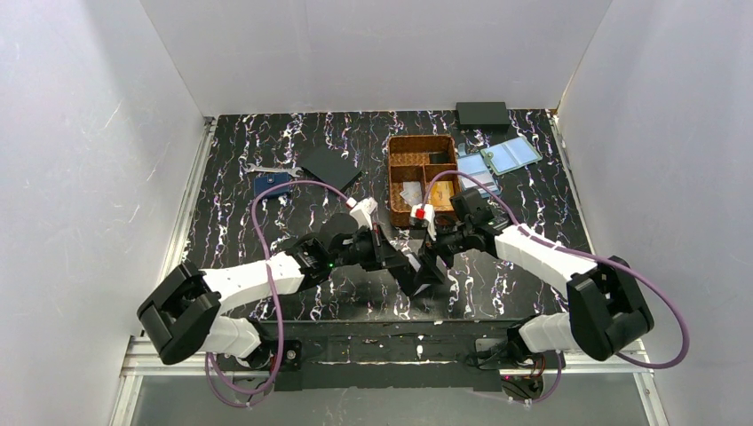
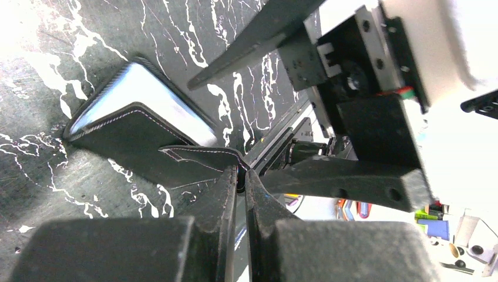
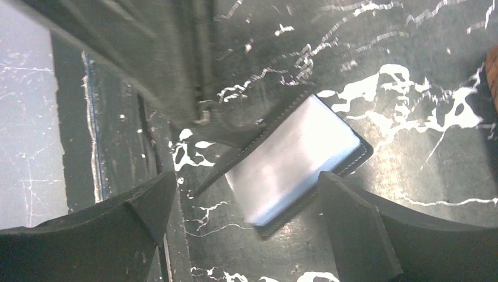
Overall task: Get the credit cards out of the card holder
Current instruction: Open the card holder at the center of the board.
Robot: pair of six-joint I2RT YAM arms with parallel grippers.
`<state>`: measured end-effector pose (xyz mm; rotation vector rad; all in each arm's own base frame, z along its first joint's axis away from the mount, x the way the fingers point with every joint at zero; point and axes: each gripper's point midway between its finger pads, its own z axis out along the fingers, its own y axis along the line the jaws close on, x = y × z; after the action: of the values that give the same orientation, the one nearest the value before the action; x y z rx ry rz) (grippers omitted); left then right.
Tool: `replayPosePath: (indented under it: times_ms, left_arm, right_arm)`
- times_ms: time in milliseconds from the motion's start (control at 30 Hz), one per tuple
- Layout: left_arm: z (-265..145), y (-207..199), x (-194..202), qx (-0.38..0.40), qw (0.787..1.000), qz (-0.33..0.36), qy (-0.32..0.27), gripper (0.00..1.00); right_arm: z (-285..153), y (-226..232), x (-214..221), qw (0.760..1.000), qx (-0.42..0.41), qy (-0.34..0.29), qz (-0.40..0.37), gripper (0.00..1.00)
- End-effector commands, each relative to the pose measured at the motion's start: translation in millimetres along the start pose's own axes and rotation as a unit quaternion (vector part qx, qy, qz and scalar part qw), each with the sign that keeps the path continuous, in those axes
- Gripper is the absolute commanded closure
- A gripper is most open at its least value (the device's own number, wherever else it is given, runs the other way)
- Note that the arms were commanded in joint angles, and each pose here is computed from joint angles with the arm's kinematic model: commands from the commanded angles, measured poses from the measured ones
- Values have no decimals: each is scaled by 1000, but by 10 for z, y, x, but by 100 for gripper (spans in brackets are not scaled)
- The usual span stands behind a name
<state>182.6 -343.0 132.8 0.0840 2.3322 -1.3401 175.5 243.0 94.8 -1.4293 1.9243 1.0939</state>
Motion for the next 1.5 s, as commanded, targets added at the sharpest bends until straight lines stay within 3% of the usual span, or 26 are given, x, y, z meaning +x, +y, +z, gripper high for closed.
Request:
replayPosePath:
  times_ms: [0, 200, 400, 533, 667, 833, 867, 933, 1067, 1167, 1300, 1400, 1467]
  left_arm:
    - [34, -169, -116, 26, 1000, 5, -10, 100]
    - [-77, 230, -91, -14, 999, -28, -21, 100]
    - [-427, 939, 106, -127, 989, -73, -22, 100]
    - [-830, 1460, 274, -270, 960, -76, -27, 100]
    - [-1086, 1713, 345, -344, 935, -77, -32, 100]
    - [-1367, 1978, 420, -471, 877, -93, -3, 100]
    - [-1405, 1998, 420, -489, 867, -95, 2, 97]
    - [-1431, 1982, 385, -507, 857, -94, 11, 82]
    - [-1353, 1734, 192, -470, 880, -63, 13, 53]
    - [-1349, 1418, -18, -404, 915, -16, -11, 45]
    - [-1323, 869, -178, -250, 965, 64, -52, 31]
    - [-1189, 480, -132, -126, 988, 66, -54, 24]
    - [-1029, 275, -8, -49, 998, 42, -24, 23]
  right_arm:
    - [15, -239, -10, 998, 55, 12, 24, 0]
    - [-23, -267, -34, 997, 71, 7, 16, 0]
    - [-16, -196, -69, 999, 52, -1, 14, 3]
    - [-8, -221, -54, 998, 57, 1, 16, 4]
    - [10, -270, -19, 998, 65, 7, 22, 5]
    - [23, -311, 24, 997, 74, 12, 26, 6]
    - [23, -313, 28, 997, 74, 13, 27, 6]
    - [22, -316, 25, 997, 75, 12, 25, 6]
    - [12, -293, 7, 997, 71, 9, 21, 6]
    - [2, -258, -19, 998, 64, 6, 15, 6]
    - [-19, -239, -41, 998, 60, 7, 10, 5]
    - [-52, -231, -62, 998, 57, 9, 2, 4]
    - [-94, -224, -80, 999, 51, 9, -4, 3]
